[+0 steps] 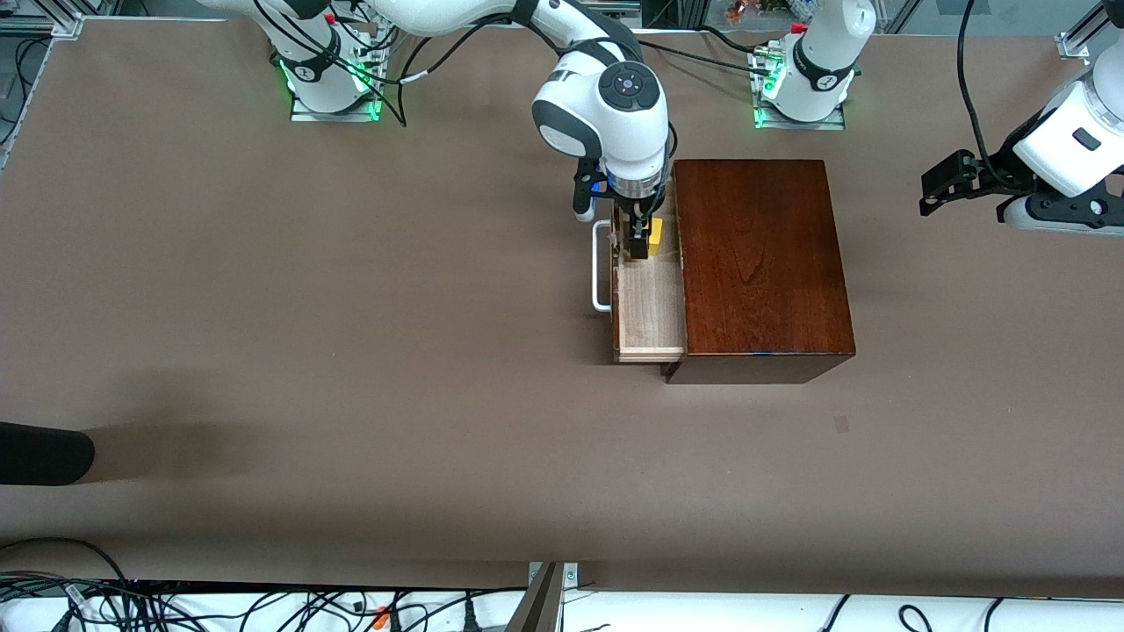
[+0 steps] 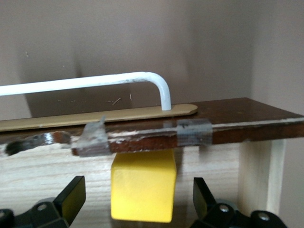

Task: Open drawer, take yellow block, close drawer
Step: 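Lower the right gripper into the drawer and grasp the yellow cube, then lift the yellow cube out and carry it away from the box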

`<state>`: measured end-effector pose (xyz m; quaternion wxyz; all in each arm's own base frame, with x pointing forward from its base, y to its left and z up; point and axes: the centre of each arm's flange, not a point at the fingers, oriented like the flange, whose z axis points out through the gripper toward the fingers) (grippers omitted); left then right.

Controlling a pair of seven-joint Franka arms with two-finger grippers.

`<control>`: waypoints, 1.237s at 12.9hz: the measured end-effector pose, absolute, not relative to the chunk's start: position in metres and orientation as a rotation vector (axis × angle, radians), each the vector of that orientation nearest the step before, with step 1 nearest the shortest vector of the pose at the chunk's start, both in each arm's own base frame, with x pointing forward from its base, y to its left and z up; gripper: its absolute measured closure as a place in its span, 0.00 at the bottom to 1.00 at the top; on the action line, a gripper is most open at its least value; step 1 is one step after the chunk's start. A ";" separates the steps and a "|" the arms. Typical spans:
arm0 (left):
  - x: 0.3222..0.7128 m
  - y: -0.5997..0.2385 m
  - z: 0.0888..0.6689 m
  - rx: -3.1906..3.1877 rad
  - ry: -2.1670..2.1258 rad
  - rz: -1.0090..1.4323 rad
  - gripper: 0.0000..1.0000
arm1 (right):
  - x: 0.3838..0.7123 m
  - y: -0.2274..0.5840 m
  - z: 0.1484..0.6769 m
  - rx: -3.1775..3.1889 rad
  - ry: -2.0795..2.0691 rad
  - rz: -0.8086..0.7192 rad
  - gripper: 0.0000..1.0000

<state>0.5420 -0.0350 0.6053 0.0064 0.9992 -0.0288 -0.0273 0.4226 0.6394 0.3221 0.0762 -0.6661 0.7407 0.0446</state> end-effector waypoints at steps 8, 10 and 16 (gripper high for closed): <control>0.542 -0.035 0.605 3.126 -0.091 -0.087 0.00 | 0.425 0.643 0.315 -1.994 2.211 0.129 0.44; 0.542 -0.035 0.605 3.126 -0.092 -0.087 0.00 | 0.429 0.643 0.332 -1.991 2.222 0.122 0.44; 0.541 -0.040 0.606 3.126 -0.105 -0.095 0.00 | 0.454 0.603 0.460 -2.060 2.219 0.119 0.44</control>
